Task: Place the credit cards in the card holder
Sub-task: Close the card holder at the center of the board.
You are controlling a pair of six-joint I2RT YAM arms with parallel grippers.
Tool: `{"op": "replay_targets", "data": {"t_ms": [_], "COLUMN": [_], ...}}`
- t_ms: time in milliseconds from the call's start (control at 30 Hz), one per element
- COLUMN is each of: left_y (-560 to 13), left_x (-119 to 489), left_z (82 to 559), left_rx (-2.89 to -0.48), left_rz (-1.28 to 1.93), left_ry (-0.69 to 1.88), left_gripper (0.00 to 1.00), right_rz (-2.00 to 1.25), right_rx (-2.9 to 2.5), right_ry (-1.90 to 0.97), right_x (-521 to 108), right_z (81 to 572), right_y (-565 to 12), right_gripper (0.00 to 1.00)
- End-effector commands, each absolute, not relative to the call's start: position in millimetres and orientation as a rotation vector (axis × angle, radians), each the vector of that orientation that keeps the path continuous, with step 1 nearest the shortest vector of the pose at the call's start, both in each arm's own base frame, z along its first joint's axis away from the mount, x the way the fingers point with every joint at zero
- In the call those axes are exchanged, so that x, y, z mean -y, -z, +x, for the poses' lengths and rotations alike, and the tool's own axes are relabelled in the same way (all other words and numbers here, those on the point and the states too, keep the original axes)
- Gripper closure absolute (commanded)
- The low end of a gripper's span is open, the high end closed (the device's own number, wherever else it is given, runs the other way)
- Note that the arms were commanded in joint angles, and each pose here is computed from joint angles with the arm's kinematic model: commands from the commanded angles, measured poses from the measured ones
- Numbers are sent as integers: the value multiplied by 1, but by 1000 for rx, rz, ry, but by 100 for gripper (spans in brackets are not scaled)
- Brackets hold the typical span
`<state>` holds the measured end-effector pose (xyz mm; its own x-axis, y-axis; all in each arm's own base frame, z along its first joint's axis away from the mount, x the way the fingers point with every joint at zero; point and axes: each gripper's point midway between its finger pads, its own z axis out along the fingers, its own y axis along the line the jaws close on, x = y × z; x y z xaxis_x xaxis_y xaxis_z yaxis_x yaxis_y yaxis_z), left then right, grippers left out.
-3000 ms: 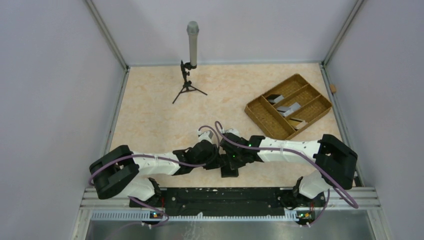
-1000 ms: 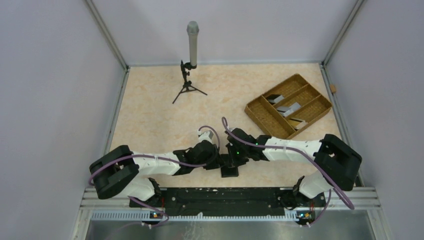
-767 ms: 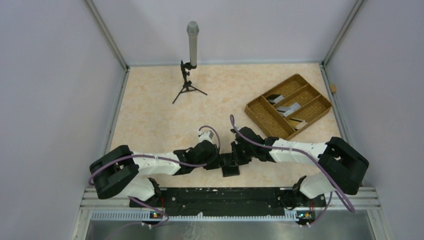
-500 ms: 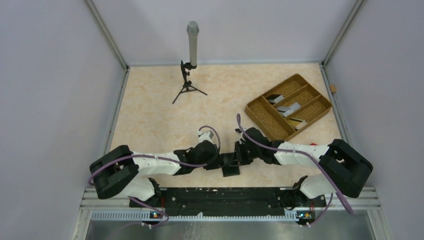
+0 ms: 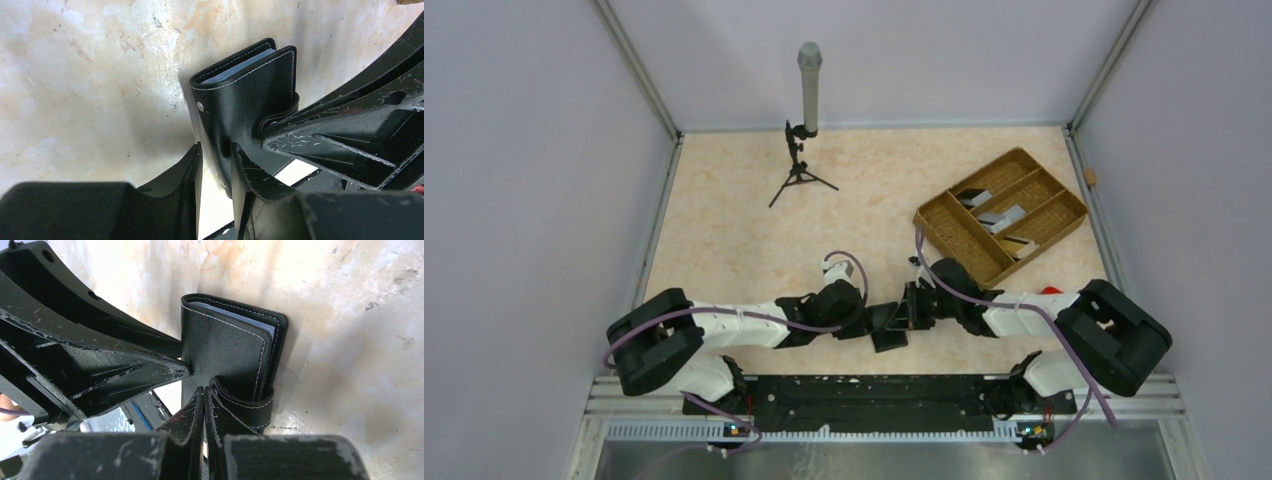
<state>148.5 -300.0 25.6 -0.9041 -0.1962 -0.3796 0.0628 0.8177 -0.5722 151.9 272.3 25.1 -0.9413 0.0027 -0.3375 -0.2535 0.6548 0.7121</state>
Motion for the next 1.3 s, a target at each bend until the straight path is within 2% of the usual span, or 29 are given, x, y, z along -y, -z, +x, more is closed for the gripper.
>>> {"op": "replay_targets", "data": {"t_ms": [0, 400, 700, 1033, 1267], "left_y": [-1, -11, -48, -52, -39], "left_x": [277, 281, 297, 321, 332], "left_z": [137, 141, 158, 179, 195], "left_rx": [-2669, -2652, -2570, -2558, -2589], "left_rz": [-75, -62, -29, 6, -10], "left_ry": [658, 661, 696, 732, 775], "left_gripper": [70, 70, 65, 60, 60], "right_rz": [-27, 123, 246, 357, 445], "right_rx": [-2793, -2805, -2805, -2789, -2780], "right_ry": [-786, -853, -909, -945, -931], "right_x": [-202, -193, -186, -182, -183], "right_z": [133, 127, 123, 125, 131], "right_y": [47, 67, 77, 80, 82], "right_gripper": [100, 100, 100, 100, 100]}}
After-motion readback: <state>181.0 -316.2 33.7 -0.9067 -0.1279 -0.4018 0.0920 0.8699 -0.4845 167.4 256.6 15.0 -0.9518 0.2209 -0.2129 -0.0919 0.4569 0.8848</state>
